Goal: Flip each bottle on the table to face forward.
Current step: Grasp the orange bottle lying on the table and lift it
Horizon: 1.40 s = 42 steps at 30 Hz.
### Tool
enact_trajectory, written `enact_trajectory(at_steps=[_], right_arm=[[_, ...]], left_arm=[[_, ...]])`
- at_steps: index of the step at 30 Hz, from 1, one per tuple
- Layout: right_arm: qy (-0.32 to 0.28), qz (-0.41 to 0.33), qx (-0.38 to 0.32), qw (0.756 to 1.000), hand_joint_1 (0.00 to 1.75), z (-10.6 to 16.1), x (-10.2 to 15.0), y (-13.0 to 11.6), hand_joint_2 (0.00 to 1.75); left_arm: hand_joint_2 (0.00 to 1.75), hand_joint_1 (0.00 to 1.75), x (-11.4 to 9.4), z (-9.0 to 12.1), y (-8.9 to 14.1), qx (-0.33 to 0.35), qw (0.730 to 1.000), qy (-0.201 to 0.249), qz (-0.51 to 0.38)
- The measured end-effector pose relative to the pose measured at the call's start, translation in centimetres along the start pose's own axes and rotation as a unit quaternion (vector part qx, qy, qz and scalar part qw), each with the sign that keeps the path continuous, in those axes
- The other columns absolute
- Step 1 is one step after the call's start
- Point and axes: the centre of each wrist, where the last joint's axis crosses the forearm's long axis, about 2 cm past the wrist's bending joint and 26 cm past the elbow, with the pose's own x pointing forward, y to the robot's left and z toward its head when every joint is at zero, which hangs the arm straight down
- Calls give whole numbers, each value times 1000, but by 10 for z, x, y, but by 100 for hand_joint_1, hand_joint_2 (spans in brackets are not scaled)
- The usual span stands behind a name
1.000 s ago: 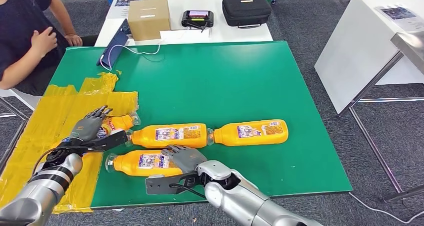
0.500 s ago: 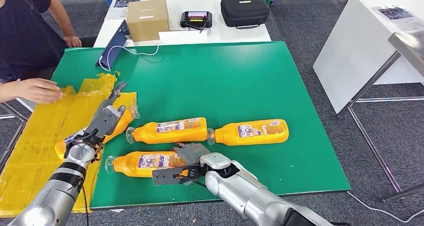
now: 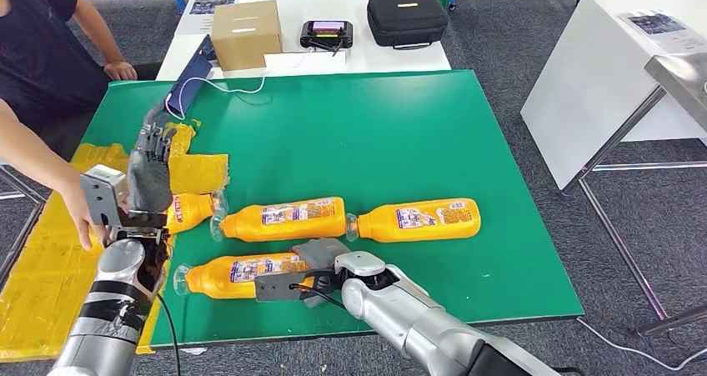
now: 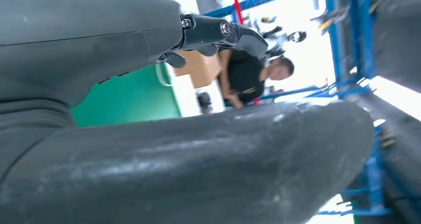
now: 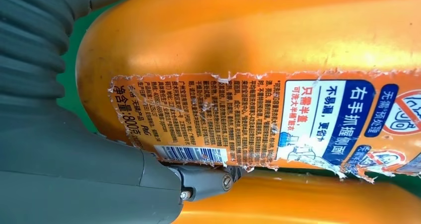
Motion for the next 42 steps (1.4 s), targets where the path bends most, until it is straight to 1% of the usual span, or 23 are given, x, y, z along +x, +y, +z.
enact_trajectory(at_steps=[2,4,6,8,11,13,14,16,18,21,23,26,30,33,36,39,42], right_arm=[[-1,-15,-4,1000,175,-1,8,0,175],[-4,-41,-9,999,175,-1,18,0,175],[-15,-88,-17,996,175,-2,24,2,175],[-37,-154,-27,987,175,-2,26,7,175],[-62,-224,-39,972,175,-2,25,14,175],[-79,-264,-54,960,175,-1,23,20,175],[-90,-292,-68,950,175,0,20,25,175],[-113,-352,-104,923,175,6,12,38,175],[-124,-398,-143,898,175,17,-2,50,175],[-130,-434,-193,870,175,40,-24,66,175],[-135,-442,-214,860,175,54,-31,72,175],[-148,-443,-244,850,175,69,-36,73,175],[-168,-437,-286,836,175,84,-37,70,175],[-175,-429,-305,832,175,91,-38,66,175],[-178,-418,-316,833,175,95,-38,63,175],[-184,-411,-319,833,175,98,-38,60,175],[-193,-405,-316,836,175,99,-35,58,175]], left_arm=[[0,0,3,10,9,40,999,-17,24],[0,0,5,24,25,84,995,-37,36],[0,0,8,39,42,118,991,-53,30],[0,0,13,51,54,142,988,-63,21],[0,0,19,66,65,165,984,-70,12],[0,0,23,72,66,173,982,-73,11],[0,0,25,75,65,175,982,-71,13],[87,0,30,80,56,179,982,-60,21],[175,0,34,85,41,180,982,-33,38],[175,0,38,93,16,166,983,11,77],[175,0,41,99,4,152,983,21,96],[175,0,45,104,-10,128,982,29,136],[175,0,51,119,-26,76,967,62,234],[175,0,54,127,-36,52,958,75,272],[175,0,57,135,-47,16,946,90,312],[175,0,59,144,-62,-19,932,108,345],[175,0,60,149,-74,-38,920,120,372]])
